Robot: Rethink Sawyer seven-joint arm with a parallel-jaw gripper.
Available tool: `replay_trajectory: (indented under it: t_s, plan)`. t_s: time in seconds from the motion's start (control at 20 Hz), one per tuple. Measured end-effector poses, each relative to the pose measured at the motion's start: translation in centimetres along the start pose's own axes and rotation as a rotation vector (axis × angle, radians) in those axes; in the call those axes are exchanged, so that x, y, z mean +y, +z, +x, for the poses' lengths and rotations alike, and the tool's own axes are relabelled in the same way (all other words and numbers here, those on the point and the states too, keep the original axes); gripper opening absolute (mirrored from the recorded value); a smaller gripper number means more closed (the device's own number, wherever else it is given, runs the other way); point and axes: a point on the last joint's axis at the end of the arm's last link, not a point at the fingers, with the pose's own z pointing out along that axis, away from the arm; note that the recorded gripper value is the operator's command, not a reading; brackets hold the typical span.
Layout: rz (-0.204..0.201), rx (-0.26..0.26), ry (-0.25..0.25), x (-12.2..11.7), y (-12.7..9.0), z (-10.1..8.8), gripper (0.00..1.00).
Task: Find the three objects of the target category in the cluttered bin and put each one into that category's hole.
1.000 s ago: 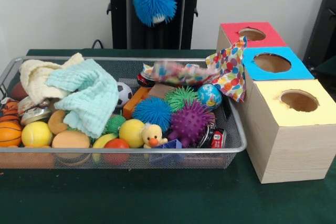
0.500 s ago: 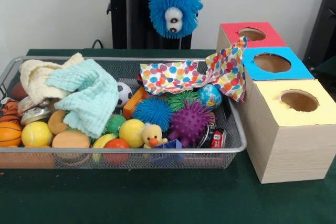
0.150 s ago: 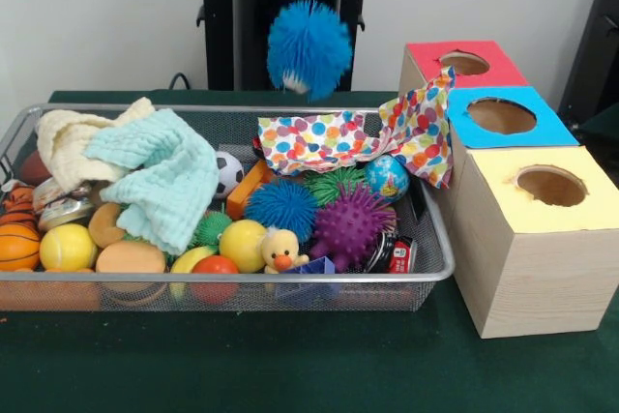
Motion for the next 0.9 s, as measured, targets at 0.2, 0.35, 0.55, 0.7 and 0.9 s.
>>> replay_trajectory:
  t_s: [0.2,0.35,0.55,0.7,0.9]
  plan:
    - [-0.068,-0.065,0.028,-2.1,4.9,-0.5,0.00]
    - [-0.090,-0.068,0.045,-3.9,8.7,-0.3,0.00]
    - [-0.081,-0.032,0.037,-6.1,12.8,1.0,0.00]
    - [-0.064,0.016,0.026,-7.0,14.1,2.4,0.00]
    - [-0.033,0.066,0.010,-7.1,13.1,3.5,0.00]
